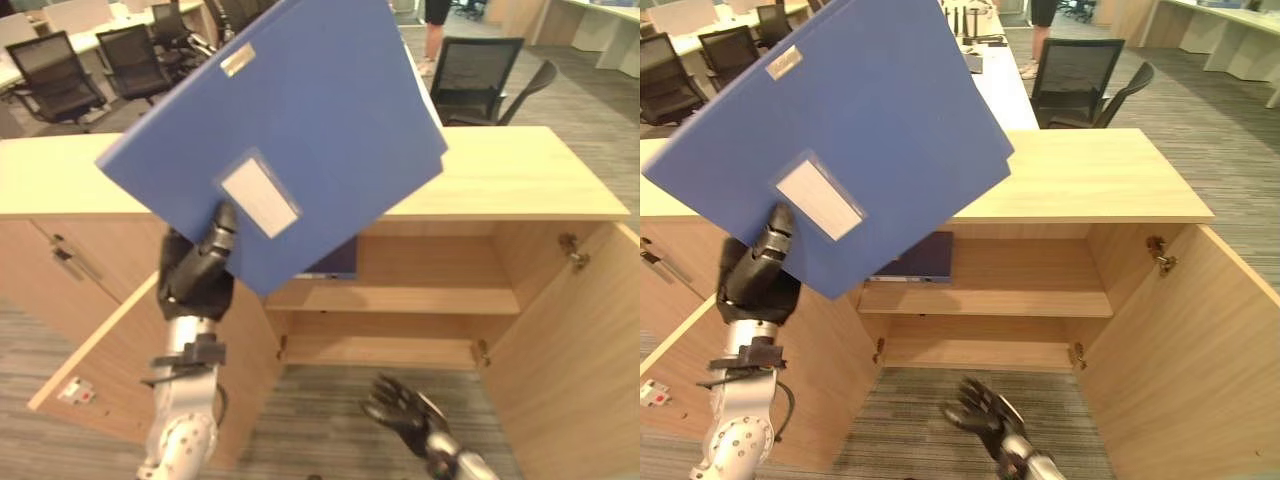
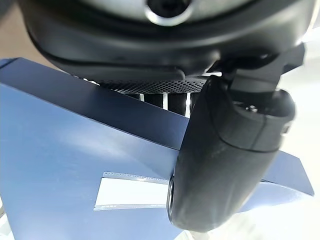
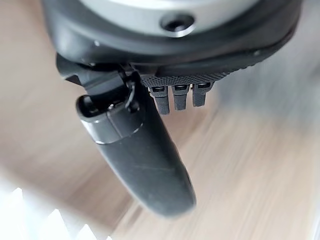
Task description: Put the empty folder in the office cabinet
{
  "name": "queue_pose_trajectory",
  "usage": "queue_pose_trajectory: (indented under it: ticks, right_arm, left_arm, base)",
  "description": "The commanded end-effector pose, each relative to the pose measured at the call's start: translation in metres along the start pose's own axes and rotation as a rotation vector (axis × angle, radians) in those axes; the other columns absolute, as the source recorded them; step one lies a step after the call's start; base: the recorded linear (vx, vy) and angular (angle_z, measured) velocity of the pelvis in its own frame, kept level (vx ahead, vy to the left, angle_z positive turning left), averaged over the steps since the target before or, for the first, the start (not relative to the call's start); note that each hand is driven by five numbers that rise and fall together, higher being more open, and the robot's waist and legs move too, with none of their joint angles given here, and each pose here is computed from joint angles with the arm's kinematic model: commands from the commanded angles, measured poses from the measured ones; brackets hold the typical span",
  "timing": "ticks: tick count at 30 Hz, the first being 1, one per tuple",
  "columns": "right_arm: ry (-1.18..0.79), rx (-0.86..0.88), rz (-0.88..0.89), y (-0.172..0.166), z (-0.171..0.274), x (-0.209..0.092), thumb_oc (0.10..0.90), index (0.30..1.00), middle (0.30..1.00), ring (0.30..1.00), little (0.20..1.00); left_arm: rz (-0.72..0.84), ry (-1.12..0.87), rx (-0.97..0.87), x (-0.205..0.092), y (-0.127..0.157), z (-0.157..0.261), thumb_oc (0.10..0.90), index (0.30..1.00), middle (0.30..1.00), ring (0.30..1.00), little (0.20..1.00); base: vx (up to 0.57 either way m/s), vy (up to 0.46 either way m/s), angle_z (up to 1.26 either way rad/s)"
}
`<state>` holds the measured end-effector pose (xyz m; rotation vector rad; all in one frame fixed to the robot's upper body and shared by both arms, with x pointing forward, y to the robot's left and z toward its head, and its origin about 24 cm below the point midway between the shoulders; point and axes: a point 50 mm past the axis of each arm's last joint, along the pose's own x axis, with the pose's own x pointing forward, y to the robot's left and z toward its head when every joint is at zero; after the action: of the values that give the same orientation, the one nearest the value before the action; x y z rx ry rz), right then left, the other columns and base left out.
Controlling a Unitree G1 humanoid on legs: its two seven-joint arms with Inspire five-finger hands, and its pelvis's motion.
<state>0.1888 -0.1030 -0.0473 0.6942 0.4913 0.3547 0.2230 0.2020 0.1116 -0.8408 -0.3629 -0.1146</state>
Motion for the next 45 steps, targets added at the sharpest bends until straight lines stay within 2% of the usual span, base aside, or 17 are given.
queue_pose_trajectory:
  ticks: [1,3,15,28,29,30,39,40,41,43,45]
  right_arm:
    - [-0.213,0.106,0.249,0.044,0.05,0.019,0.8,0.9,0.9,0.9,0.9]
    - [-0.312,0.148,0.394,0.073,0.075,0.019,0.8,0.9,0.9,0.9,0.9]
    - [-0.497,0.184,0.644,0.131,0.122,0.02,0.8,0.9,0.9,0.9,0.9]
    - [-0.603,0.238,0.683,0.147,0.143,0.018,0.8,0.9,0.9,0.9,0.9]
    - [-0.604,0.242,0.679,0.147,0.142,0.018,0.668,0.702,0.702,0.702,0.702]
    - [-0.6,0.245,0.676,0.147,0.141,0.019,0.4,0.3,0.3,0.3,0.3]
    - [-0.598,0.251,0.634,0.133,0.139,0.016,0.4,0.3,0.3,0.3,0.3]
    - [-0.585,0.207,0.624,0.128,0.138,0.014,0.4,0.3,0.3,0.3,0.3]
    - [-0.579,0.127,0.612,0.122,0.14,0.008,0.4,0.3,0.3,0.3,0.3]
    - [-0.572,0.001,0.551,0.101,0.142,-0.003,0.4,0.3,0.3,0.3,0.3]
    - [-0.56,-0.058,0.44,0.073,0.14,-0.013,0.4,0.3,0.3,0.3,0.3]
  left_arm:
    - [-0.207,-0.122,-0.048,0.02,-0.028,0.021,0.4,0.3,0.3,0.3,0.3]
    - [-0.161,-0.062,-0.059,0.011,-0.019,0.011,0.4,0.3,0.3,0.3,0.3]
    - [-0.09,0.11,-0.089,-0.008,-0.006,-0.022,0.4,0.3,0.3,0.3,0.3]
    - [-0.085,0.225,-0.079,-0.017,-0.004,-0.047,0.4,0.3,0.3,0.3,0.3]
    - [-0.086,0.231,-0.082,-0.017,-0.004,-0.049,0.4,0.3,0.3,0.3,0.3]
    - [-0.085,0.237,-0.084,-0.017,-0.004,-0.05,0.4,0.3,0.3,0.3,0.3]
    - [-0.05,0.239,-0.067,-0.02,0.003,-0.05,0.4,0.3,0.3,0.3,0.3]
    - [-0.043,0.226,-0.049,-0.021,0.006,-0.047,0.51,0.465,0.465,0.465,0.465]
    - [-0.037,0.216,-0.018,-0.021,0.008,-0.044,0.8,0.9,0.9,0.9,0.9]
    - [-0.013,0.192,0.076,-0.023,0.018,-0.035,0.8,0.9,0.9,0.9,0.9]
    - [0.111,0.188,0.27,-0.034,0.043,-0.026,0.8,0.9,0.9,0.9,0.9]
  base:
    - [0.01,0.01,0.07]
    - [0.01,0.009,0.02]
    - [0.01,0.002,-0.03]
    - [0.0,0.0,-0.01]
    - [0.0,0.0,0.0]
    - [0.0,0.0,0.0]
    - [0.0,0.0,0.0]
    - [0.03,-0.004,0.0]
    - [0.04,-0.002,0.0]
    - [0.05,0.009,0.02]
    - [0.02,0.005,0.01]
